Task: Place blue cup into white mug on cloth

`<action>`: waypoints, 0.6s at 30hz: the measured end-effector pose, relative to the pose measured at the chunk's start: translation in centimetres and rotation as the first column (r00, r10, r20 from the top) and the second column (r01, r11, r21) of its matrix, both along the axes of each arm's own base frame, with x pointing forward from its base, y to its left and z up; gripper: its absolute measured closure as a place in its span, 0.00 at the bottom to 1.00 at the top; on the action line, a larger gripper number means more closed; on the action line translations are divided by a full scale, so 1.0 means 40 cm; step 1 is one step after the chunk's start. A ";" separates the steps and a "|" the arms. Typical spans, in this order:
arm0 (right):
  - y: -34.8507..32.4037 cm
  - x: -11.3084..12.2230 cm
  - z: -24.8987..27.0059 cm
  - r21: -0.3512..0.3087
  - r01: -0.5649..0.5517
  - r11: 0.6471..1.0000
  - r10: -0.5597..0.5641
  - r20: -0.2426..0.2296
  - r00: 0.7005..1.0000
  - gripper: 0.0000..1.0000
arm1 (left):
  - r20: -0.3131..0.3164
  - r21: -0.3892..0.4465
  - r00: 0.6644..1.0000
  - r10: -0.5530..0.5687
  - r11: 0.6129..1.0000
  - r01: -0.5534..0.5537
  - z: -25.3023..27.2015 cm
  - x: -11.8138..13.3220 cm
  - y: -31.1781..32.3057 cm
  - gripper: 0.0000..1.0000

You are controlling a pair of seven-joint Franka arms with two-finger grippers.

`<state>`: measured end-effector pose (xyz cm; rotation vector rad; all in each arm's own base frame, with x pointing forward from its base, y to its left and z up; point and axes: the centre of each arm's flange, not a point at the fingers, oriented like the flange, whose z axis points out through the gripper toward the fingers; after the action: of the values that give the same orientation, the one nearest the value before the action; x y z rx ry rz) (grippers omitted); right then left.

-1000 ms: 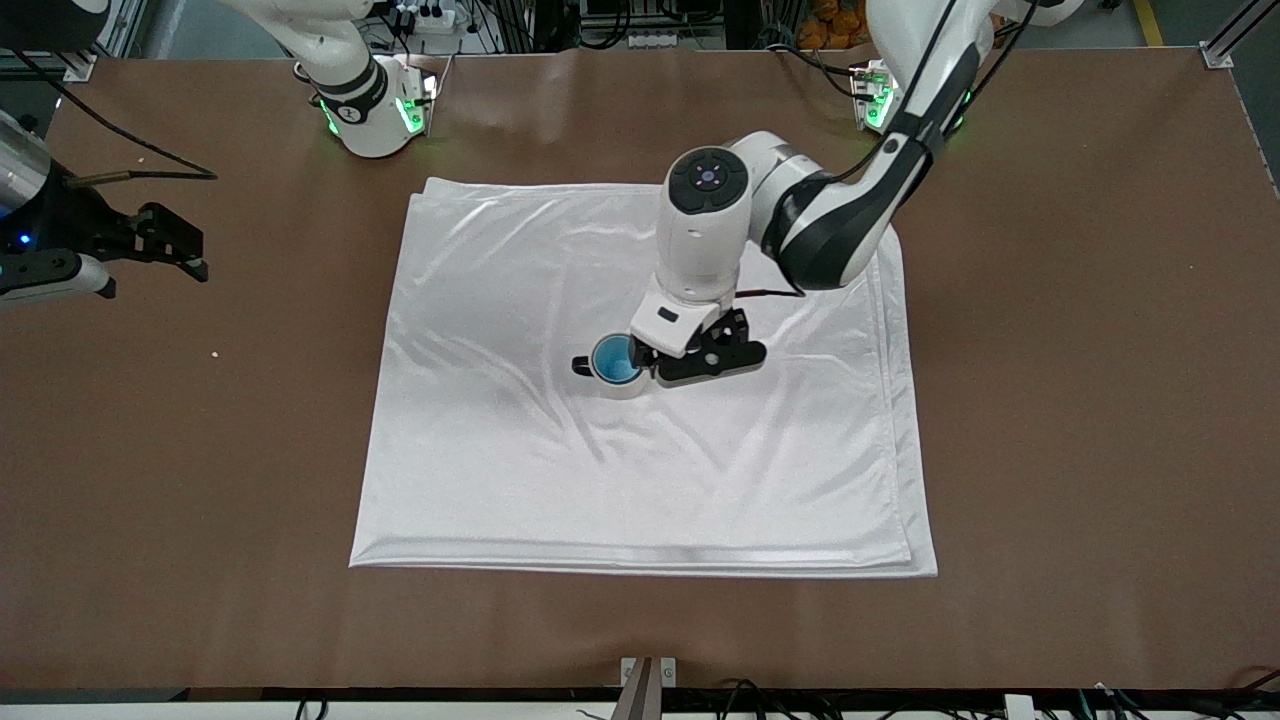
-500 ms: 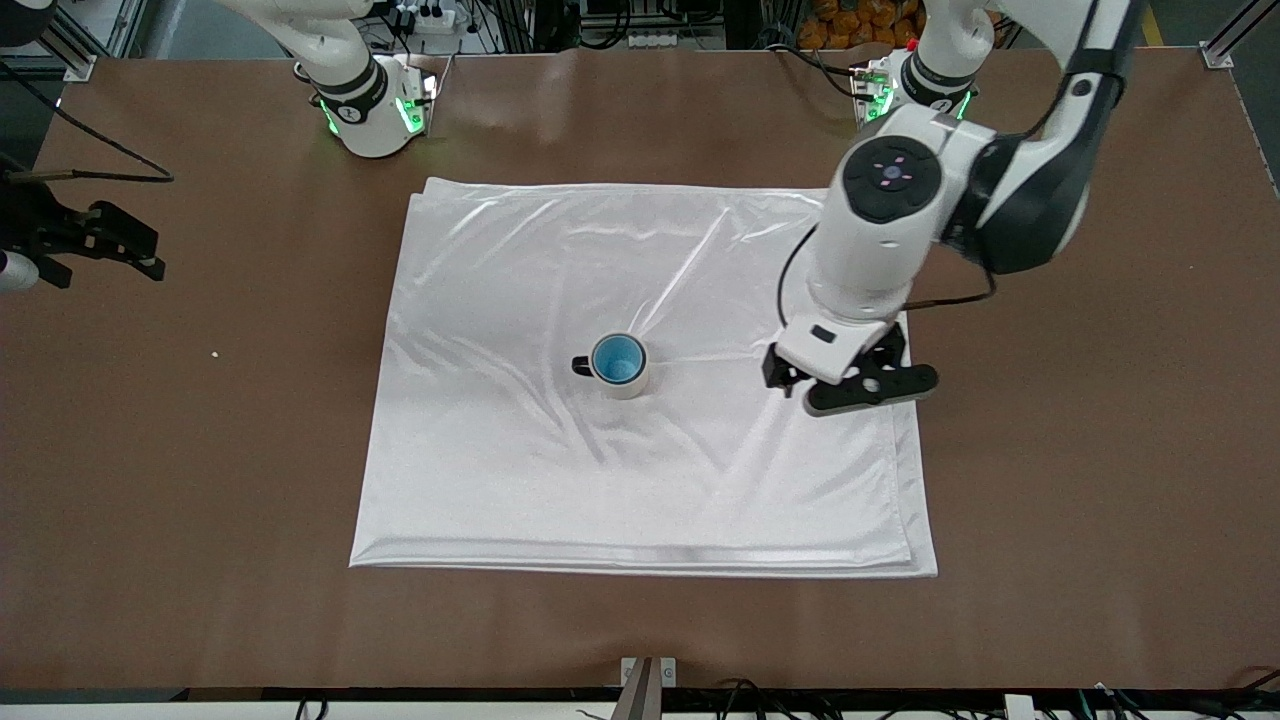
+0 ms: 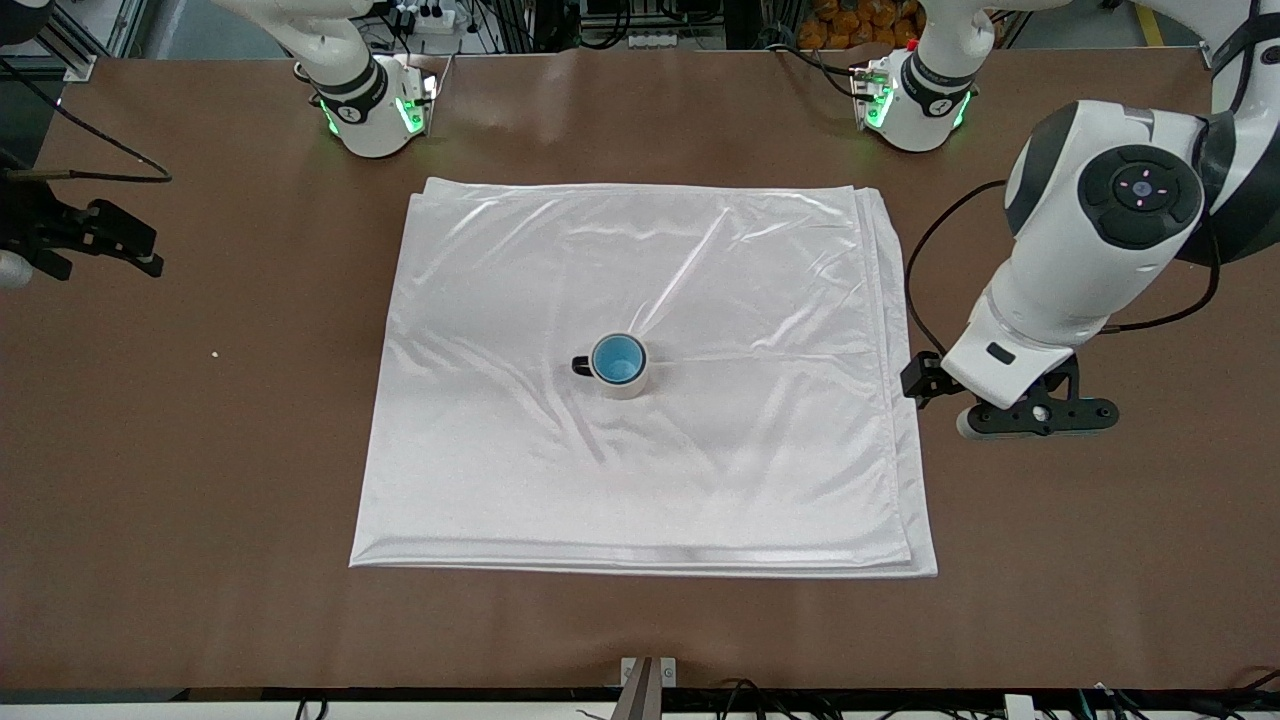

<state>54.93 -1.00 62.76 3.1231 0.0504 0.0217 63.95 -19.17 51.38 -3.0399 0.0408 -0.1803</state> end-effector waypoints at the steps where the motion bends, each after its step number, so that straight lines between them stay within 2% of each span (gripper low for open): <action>1: 0.001 0.000 0.000 0.000 0.000 1.000 0.000 0.000 1.000 0.00 | -0.002 0.003 1.000 -0.011 1.000 0.011 0.002 0.001 0.009 0.00; 7: 0.009 0.000 0.000 0.000 0.016 1.000 -0.016 0.000 1.000 0.00 | -0.014 0.008 0.999 -0.032 0.999 0.032 0.022 0.002 0.059 0.00; 18: 0.038 0.000 -0.001 0.001 0.044 0.999 -0.044 0.000 0.999 0.00 | -0.049 -0.085 0.998 0.029 0.996 -0.033 0.063 -0.007 0.133 0.00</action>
<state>54.94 0.52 62.70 3.1242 -0.0180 0.0219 63.68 -13.83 53.89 -3.1283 -0.0103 -0.1096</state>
